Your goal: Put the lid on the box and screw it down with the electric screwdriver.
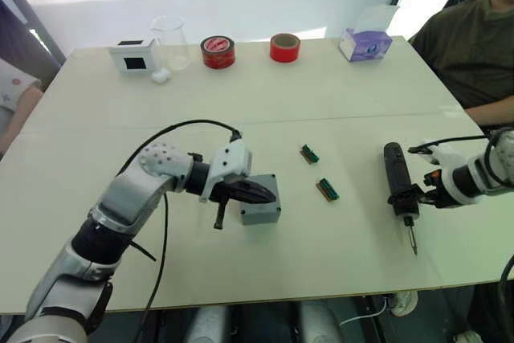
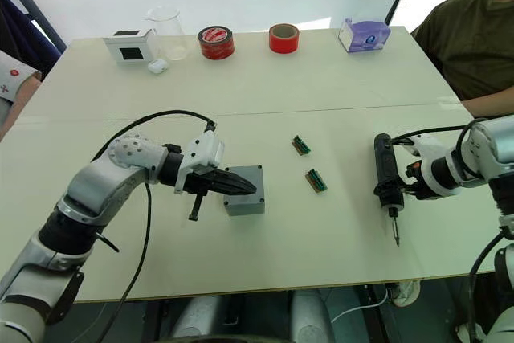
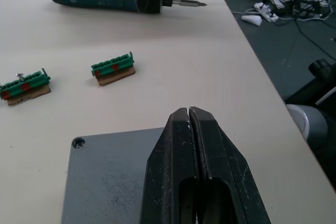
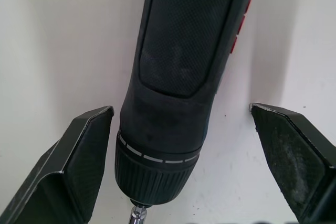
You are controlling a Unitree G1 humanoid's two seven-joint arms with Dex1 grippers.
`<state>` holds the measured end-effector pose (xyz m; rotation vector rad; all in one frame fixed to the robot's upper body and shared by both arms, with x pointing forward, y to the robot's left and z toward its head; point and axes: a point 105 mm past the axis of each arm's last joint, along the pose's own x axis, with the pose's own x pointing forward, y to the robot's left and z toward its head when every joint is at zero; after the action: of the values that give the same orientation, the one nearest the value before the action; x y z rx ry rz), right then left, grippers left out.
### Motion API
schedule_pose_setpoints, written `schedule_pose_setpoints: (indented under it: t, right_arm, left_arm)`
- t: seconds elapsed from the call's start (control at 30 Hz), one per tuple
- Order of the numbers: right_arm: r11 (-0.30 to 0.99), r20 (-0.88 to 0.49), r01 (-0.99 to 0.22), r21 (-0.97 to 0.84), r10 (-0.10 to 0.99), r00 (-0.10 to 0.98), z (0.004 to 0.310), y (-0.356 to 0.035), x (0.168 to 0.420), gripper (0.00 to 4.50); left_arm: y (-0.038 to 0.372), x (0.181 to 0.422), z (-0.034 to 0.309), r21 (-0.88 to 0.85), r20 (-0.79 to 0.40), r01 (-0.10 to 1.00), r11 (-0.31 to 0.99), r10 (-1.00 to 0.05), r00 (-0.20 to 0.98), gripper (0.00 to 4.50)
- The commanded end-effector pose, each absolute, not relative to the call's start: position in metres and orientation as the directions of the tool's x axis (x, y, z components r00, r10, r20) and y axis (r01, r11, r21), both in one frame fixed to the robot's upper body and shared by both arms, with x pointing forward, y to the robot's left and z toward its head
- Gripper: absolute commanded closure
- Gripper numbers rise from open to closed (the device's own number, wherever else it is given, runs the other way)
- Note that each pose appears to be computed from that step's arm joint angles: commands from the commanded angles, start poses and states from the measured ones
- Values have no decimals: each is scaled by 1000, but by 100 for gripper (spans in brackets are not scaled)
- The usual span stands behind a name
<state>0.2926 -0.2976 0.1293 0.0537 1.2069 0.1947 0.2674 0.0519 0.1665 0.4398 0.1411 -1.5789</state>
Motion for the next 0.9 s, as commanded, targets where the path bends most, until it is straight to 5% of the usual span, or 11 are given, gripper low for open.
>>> schedule_pose_setpoints:
  t: [0.03,0.3,0.4,0.57,0.67,0.7,0.8,0.9]
  right_arm:
    - [977,-928,-163,138,185,322,124,-292,298,36]
    - [970,-948,-221,101,161,274,111,-289,301,269]
    - [973,-929,-208,101,167,331,122,-291,311,272]
    - [966,-789,-258,24,177,589,171,-299,349,272]
    - [877,-490,-473,89,452,746,233,-259,366,272]
    - [822,-261,-566,64,561,786,268,-236,365,272]
    - [782,184,-621,42,605,774,316,-207,343,272]
    - [760,265,-649,46,617,741,306,-177,326,272]
  left_arm:
    - [53,267,174,210,-348,976,-51,-937,26,450]
    - [60,270,173,203,-331,979,19,-940,87,450]
    - [67,276,174,199,-325,977,71,-936,134,450]
    - [88,285,177,178,-320,967,185,-918,234,450]
    - [102,285,170,163,-351,961,226,-897,270,450]
    - [105,283,170,158,-358,961,226,-894,269,450]
    - [106,279,172,148,-366,967,209,-897,249,450]
    - [105,282,176,150,-356,966,209,-900,250,450]
